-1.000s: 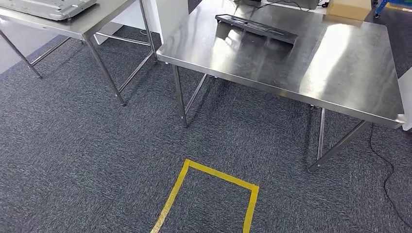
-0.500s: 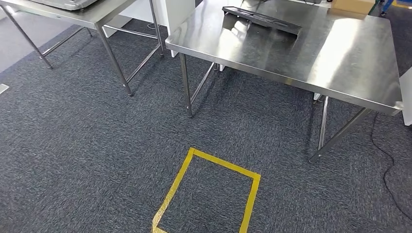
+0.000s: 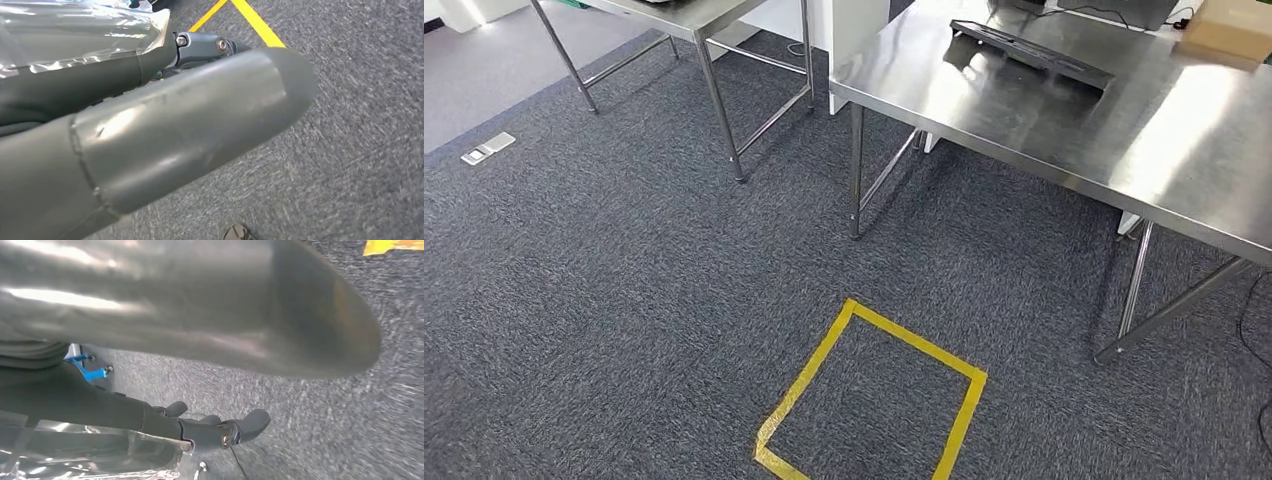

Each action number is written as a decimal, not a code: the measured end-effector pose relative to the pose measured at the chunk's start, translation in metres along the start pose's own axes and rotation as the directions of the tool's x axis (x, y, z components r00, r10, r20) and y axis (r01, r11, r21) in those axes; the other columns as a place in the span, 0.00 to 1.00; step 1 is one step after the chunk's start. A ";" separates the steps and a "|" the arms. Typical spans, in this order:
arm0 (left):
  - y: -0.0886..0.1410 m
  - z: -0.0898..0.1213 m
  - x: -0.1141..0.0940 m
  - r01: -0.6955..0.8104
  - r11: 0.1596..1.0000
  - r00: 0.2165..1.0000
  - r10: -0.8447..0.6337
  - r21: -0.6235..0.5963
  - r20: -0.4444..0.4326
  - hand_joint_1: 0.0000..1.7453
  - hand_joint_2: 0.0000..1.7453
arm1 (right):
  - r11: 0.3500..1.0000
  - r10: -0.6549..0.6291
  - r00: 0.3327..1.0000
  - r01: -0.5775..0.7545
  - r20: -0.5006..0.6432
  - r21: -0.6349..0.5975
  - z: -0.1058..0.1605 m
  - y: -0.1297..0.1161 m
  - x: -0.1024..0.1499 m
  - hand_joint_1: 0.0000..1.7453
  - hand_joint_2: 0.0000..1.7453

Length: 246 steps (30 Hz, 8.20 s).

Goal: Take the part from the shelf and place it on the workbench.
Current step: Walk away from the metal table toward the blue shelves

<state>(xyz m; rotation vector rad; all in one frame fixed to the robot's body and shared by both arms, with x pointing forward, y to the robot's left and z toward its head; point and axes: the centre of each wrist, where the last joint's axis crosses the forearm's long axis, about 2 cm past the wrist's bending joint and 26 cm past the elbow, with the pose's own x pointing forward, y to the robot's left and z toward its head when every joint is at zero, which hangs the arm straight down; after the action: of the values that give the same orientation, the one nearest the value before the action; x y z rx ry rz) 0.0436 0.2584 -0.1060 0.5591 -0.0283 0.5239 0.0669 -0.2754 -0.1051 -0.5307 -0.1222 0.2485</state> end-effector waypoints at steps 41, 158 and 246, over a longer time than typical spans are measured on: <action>0.000 0.001 -0.006 -0.141 0.990 0.986 0.142 0.009 -0.089 0.00 0.00 | 0.990 0.138 0.990 -0.138 -0.018 -0.003 -0.002 -0.001 -0.010 0.00 0.00; 0.002 0.002 -0.002 -0.029 0.991 0.999 0.033 0.128 -0.030 0.00 1.00 | 0.976 0.220 0.975 -0.220 -0.020 -0.009 -0.001 0.002 -0.010 0.00 0.00; 0.006 -0.005 0.002 -0.245 0.969 0.968 0.243 0.029 0.056 0.00 0.00 | 0.989 0.146 0.977 -0.146 0.157 -0.013 0.002 0.006 -0.010 0.00 0.00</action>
<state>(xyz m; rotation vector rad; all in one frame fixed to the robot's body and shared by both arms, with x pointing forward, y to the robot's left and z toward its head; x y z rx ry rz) 0.0415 0.2665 -0.1070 0.6083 -0.1392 0.7504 0.0558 -0.2724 -0.1067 -0.5219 -0.2379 0.4347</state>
